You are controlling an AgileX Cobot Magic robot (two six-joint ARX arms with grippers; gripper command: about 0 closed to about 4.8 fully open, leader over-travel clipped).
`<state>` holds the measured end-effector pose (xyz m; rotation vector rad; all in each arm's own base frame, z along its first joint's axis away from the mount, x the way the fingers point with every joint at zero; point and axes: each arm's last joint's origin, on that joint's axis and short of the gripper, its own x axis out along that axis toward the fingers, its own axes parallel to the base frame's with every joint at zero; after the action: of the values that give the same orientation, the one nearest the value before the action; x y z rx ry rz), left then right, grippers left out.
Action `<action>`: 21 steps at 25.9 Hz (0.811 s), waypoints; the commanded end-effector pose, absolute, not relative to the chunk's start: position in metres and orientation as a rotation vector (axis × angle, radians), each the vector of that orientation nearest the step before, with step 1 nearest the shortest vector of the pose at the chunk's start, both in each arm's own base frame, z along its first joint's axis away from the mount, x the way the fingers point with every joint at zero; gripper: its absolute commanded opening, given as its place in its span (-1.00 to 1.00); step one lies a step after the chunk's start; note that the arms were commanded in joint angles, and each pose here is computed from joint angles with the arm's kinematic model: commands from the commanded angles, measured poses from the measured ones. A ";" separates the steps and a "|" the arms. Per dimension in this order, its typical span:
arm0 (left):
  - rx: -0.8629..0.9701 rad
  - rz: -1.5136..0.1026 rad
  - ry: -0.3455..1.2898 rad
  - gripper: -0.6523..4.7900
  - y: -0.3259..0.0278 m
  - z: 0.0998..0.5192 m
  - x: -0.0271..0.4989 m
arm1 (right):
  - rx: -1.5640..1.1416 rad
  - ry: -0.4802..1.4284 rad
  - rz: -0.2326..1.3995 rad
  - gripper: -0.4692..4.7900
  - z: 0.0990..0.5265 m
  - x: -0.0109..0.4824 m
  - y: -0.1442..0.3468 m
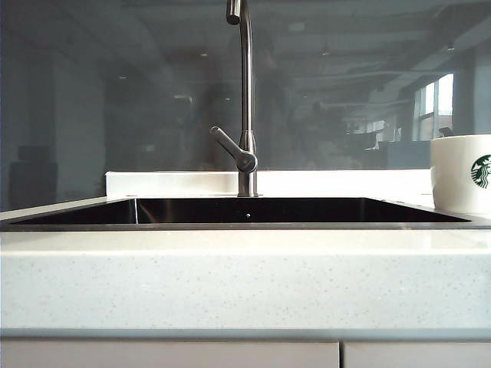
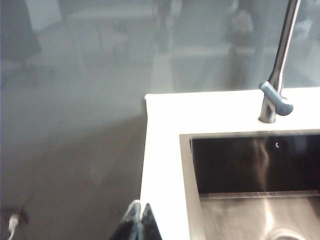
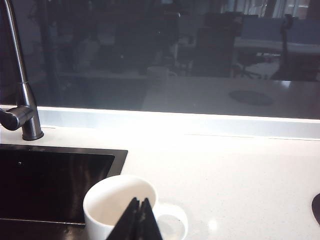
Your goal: Pick up the mug next to the sink, go to the faucet to get some water, pour the water into the sink, and finally put the mug back to its place.
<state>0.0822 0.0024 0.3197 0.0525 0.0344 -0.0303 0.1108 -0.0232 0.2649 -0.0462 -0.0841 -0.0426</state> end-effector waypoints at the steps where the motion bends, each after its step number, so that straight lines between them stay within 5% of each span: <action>1: 0.055 -0.026 -0.048 -0.77 0.003 0.287 0.085 | -0.048 -0.102 -0.040 -0.82 0.268 0.111 -0.023; 9: 0.025 -0.026 -0.107 -0.77 0.003 0.210 0.090 | -0.048 -0.102 -0.040 -0.82 0.268 0.111 -0.023; 21: 0.008 -0.030 -0.056 -0.77 0.003 0.177 0.095 | -0.048 -0.102 -0.040 -0.82 0.268 0.111 -0.023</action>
<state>0.0950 0.0031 0.1777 0.0087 -0.0421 -0.0300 0.1107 -0.0232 0.2651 -0.0464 -0.0848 -0.0426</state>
